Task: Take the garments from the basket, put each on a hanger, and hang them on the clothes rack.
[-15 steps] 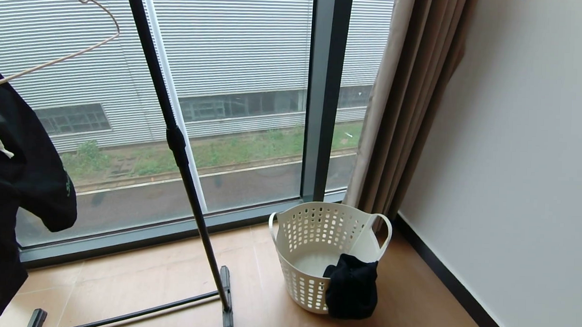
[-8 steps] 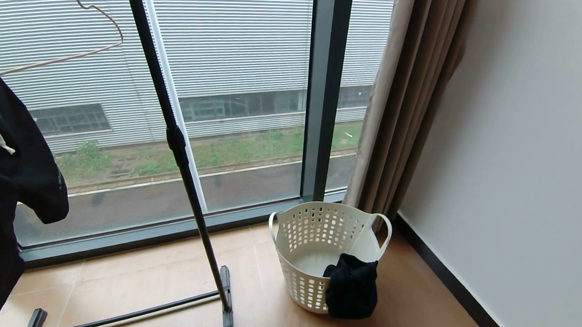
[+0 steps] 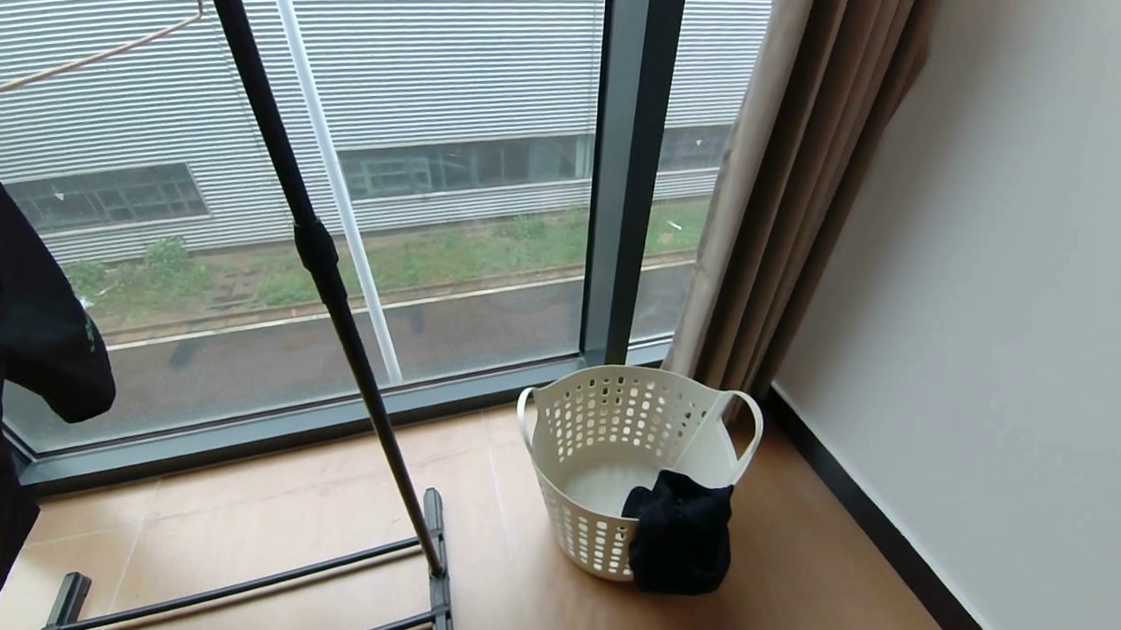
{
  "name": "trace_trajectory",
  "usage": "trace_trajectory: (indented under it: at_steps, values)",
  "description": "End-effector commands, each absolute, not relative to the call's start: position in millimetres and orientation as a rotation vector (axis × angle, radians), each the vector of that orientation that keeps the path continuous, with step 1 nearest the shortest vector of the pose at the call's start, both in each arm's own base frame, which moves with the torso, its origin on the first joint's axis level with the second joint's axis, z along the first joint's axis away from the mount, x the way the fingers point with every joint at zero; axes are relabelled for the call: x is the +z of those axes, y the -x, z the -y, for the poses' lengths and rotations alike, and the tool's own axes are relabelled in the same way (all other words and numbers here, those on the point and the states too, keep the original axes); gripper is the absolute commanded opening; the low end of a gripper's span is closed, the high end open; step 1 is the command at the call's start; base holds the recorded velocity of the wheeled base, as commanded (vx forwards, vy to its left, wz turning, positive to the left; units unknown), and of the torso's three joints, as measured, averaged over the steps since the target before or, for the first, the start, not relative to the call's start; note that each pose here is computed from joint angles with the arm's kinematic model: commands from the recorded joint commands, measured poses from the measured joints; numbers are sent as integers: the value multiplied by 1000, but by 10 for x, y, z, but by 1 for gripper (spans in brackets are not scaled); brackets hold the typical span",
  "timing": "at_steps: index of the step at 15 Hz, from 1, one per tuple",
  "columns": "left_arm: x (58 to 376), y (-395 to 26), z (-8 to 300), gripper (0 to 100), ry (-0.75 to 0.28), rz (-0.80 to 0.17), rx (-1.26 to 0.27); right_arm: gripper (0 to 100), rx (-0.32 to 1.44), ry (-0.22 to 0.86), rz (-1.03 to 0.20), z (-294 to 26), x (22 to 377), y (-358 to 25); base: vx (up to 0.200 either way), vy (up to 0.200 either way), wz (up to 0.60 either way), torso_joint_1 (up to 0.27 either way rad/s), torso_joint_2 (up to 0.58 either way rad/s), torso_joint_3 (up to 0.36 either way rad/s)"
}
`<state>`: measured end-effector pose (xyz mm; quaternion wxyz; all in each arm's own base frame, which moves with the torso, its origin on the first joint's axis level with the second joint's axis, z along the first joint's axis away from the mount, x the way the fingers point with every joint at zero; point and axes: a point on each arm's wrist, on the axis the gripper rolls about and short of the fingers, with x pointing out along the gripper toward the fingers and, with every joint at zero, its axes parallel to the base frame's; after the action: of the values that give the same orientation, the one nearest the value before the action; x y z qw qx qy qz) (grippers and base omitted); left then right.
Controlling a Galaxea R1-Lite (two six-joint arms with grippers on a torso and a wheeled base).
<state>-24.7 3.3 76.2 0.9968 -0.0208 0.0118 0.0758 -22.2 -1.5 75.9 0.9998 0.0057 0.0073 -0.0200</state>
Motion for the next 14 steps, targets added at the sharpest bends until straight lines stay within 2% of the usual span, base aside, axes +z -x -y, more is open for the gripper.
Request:
trace_trajectory:
  at_steps: [1, 4, 9, 14]
  values:
    - [764, 248, -33, 100, 41, -24, 152, 100, -37, -9, -47, 15, 767, 197, 0, 0, 0, 2, 2, -188]
    - [764, 248, -33, 100, 41, -24, 152, 100, -34, -8, -69, 15, 771, 180, 0, 0, 0, 2, 2, -203]
    - [764, 248, -33, 100, 41, -24, 152, 100, -39, -10, -34, 15, 764, 207, 0, 0, 0, 4, 6, -198]
    - [765, 248, -33, 100, 41, -23, 152, 100, -36, -5, -113, 15, 776, 147, 0, 0, 0, 5, 4, -197]
